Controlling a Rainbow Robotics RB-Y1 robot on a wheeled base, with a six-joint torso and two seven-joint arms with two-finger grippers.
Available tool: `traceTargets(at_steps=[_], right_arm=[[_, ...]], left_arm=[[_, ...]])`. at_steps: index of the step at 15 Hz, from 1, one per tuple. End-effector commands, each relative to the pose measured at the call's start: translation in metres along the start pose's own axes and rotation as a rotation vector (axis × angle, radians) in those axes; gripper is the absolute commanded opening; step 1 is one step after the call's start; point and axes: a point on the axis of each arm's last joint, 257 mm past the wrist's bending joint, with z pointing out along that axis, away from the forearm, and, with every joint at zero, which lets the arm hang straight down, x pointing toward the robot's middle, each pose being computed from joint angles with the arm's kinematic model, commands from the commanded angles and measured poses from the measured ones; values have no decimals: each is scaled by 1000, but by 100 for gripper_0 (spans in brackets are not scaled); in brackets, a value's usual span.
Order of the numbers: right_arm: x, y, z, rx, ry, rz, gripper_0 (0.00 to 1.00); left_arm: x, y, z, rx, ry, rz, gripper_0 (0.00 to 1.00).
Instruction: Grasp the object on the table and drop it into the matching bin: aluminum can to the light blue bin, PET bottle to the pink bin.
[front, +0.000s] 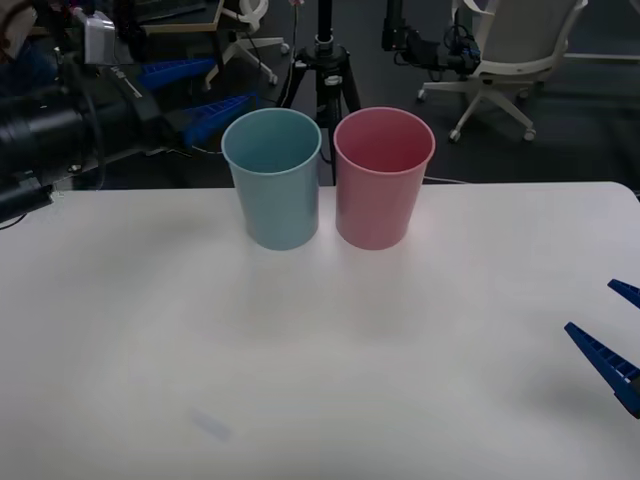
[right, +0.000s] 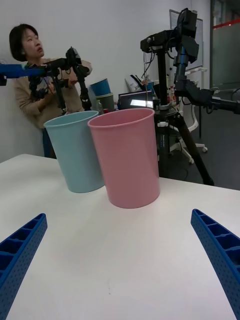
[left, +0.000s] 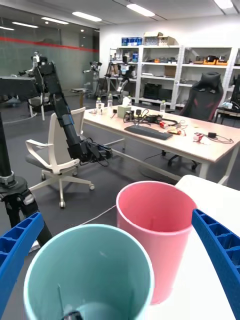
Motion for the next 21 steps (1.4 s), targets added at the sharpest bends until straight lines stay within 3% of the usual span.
traceTargets(at_steps=[1, 6, 8, 12, 14, 19, 21], right_arm=[[0, 0, 0, 0, 0, 0, 100], [0, 0, 0, 0, 0, 0, 100], [0, 0, 0, 0, 0, 0, 100], [0, 0, 0, 0, 0, 0, 100], [0, 0, 0, 0, 0, 0, 100], [0, 0, 0, 0, 0, 0, 100], [0, 0, 0, 0, 0, 0, 100]], left_arm=[[-4, -7, -38, -20, -24, 2, 100], [17, -14, -105, -47, -10, -39, 100], [26, -20, -130, -77, -30, -57, 100], [63, -31, -167, -206, -37, -71, 100], [84, -38, -179, -233, -19, -90, 100], [126, -57, -222, -272, 54, -15, 100], [138, -69, -236, -256, 50, -36, 100]])
